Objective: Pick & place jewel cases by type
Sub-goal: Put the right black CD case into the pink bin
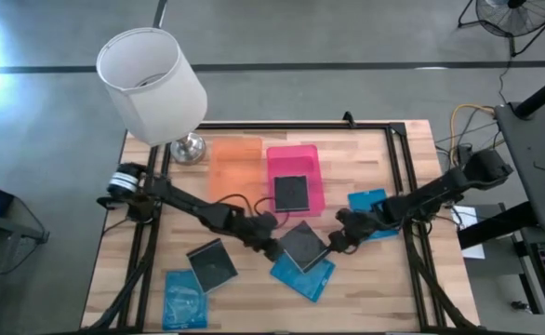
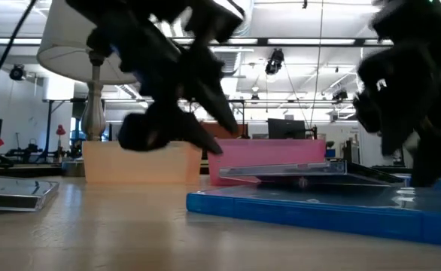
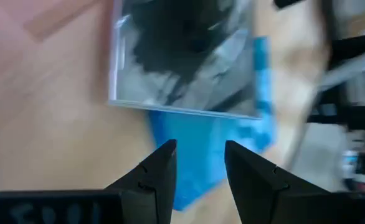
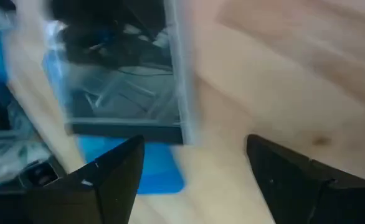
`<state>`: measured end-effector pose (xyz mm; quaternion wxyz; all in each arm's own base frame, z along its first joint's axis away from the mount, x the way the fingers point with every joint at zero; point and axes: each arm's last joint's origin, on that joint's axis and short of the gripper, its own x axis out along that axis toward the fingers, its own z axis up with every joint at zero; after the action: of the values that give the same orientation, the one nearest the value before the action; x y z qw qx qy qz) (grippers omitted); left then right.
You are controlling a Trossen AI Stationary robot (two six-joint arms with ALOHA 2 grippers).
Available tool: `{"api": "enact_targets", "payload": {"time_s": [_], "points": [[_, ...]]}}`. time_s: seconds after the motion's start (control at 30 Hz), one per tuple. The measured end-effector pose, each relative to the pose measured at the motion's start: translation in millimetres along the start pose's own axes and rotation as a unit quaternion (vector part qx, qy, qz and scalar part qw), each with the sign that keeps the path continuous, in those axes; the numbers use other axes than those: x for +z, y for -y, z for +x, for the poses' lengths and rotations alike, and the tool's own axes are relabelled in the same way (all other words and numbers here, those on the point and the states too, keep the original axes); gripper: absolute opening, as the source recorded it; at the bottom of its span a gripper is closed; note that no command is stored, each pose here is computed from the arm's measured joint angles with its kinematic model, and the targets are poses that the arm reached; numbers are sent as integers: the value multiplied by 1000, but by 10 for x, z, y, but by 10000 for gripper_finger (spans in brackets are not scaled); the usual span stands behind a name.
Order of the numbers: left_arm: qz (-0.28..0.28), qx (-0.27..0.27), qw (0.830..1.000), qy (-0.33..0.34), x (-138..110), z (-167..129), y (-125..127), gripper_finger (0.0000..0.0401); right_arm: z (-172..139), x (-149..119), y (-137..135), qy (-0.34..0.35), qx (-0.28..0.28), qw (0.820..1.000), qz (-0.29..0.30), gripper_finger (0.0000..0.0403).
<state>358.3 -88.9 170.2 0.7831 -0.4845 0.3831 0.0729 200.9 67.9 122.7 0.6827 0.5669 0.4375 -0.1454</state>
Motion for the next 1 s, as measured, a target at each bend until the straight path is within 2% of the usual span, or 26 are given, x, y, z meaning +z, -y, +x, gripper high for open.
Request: {"api": "enact_targets", "payload": {"time_s": [0.1, 0.17, 0.23, 0.37, 0.53, 0.7, 0.83, 0.93, 1.0], "points": [[4, 22, 1000, -9, 28, 133, 7, 117, 77, -16, 65, 16, 25, 1000, 11, 282], [6, 13, 1000, -4, 58, 212, 61, 117, 112, -6, 111, 32, 43, 998, 17, 283], [4, 27, 1000, -9, 62, 296, 45, 117, 127, 34, 106, 46, 75, 996, 26, 282], [5, 27, 999, -17, 91, 434, 65, 117, 162, 57, 111, 34, 93, 995, 30, 281], [5, 19, 999, -34, 106, 546, 103, 117, 187, 53, -26, 1, 79, 997, 7, 280], [16, 16, 999, -35, 120, 582, 127, 117, 221, 72, -205, -2, 34, 999, -20, 272], [14, 18, 999, -45, 94, 596, 97, 117, 232, 62, -338, -15, 44, 998, -50, 266], [13, 29, 998, -53, 66, 597, 67, 117, 205, 50, -403, -14, 50, 998, -44, 263], [15, 36, 998, -51, 36, 600, 53, 117, 193, 46, -408, -20, 21, 999, -33, 261]]}}
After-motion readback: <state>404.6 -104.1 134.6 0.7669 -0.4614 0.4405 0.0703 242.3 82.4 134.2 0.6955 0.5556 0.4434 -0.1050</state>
